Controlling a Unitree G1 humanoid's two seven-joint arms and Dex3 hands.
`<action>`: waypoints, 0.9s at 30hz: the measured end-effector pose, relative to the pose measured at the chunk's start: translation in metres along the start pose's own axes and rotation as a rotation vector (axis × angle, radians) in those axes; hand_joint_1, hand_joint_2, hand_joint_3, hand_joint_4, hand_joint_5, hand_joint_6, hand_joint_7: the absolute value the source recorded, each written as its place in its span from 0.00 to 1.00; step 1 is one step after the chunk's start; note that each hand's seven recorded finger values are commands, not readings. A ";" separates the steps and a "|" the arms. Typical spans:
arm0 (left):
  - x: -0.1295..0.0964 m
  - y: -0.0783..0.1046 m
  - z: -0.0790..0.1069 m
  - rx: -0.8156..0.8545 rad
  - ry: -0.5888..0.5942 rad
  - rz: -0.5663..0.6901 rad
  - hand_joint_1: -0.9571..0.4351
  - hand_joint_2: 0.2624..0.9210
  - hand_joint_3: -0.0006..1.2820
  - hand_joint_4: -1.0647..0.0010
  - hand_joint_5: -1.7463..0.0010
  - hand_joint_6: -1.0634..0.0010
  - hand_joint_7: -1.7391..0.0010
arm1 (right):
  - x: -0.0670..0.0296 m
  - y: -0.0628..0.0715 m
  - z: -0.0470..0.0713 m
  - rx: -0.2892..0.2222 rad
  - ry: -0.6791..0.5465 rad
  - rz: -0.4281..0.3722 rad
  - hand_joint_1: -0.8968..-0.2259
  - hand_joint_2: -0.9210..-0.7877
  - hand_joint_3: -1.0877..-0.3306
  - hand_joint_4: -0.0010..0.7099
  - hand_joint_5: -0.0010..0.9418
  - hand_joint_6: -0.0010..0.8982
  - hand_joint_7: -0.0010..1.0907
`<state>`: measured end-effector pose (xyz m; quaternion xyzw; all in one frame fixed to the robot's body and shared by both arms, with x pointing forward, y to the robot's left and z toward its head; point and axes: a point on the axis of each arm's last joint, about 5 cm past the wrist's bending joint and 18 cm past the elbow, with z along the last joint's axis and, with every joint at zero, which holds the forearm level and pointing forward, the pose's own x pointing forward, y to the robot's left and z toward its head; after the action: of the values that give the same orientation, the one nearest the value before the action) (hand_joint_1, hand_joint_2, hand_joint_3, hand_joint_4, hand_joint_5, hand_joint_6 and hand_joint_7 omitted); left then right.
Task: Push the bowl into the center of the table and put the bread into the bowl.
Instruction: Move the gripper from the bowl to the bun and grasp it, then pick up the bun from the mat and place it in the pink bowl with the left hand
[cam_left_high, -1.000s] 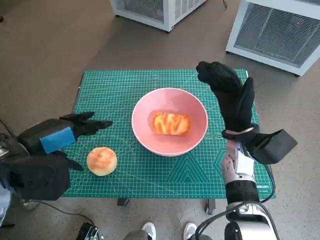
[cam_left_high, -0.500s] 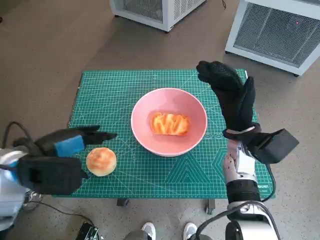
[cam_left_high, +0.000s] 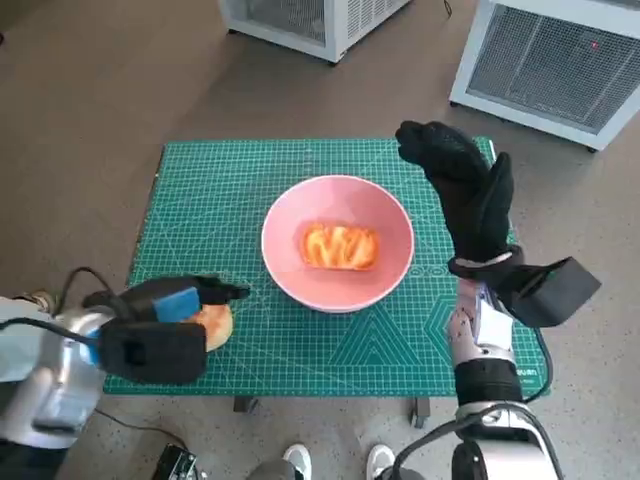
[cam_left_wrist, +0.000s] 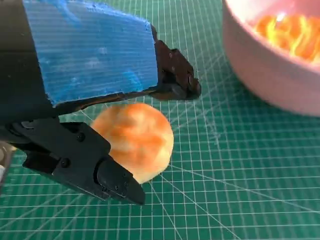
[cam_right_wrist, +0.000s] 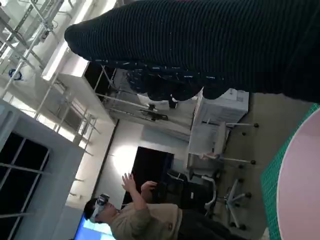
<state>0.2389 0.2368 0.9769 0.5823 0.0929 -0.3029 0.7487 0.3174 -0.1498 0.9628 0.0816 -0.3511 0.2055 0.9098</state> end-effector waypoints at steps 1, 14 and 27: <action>0.001 -0.002 -0.001 0.008 0.000 0.004 0.84 0.88 0.06 0.36 0.63 0.23 0.94 | 0.0000 0.000 0.000 0.000 0.000 0.000 0.34 0.00 0.47 0.39 0.00 0.16 0.43; 0.002 -0.004 -0.003 0.074 -0.035 0.066 0.69 0.98 0.03 0.28 0.37 0.37 0.37 | -0.0001 0.000 0.000 0.000 0.000 -0.003 0.34 0.00 0.47 0.39 0.00 0.16 0.43; -0.024 0.028 0.005 0.083 -0.061 0.217 0.69 0.98 0.02 0.26 0.38 0.38 0.35 | -0.0004 -0.001 0.000 0.000 -0.001 -0.006 0.34 0.00 0.47 0.39 0.00 0.16 0.43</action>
<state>0.2341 0.2447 1.0126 0.6100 -0.0061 -0.2412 0.7547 0.3173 -0.1506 0.9627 0.0829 -0.3514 0.2028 0.9102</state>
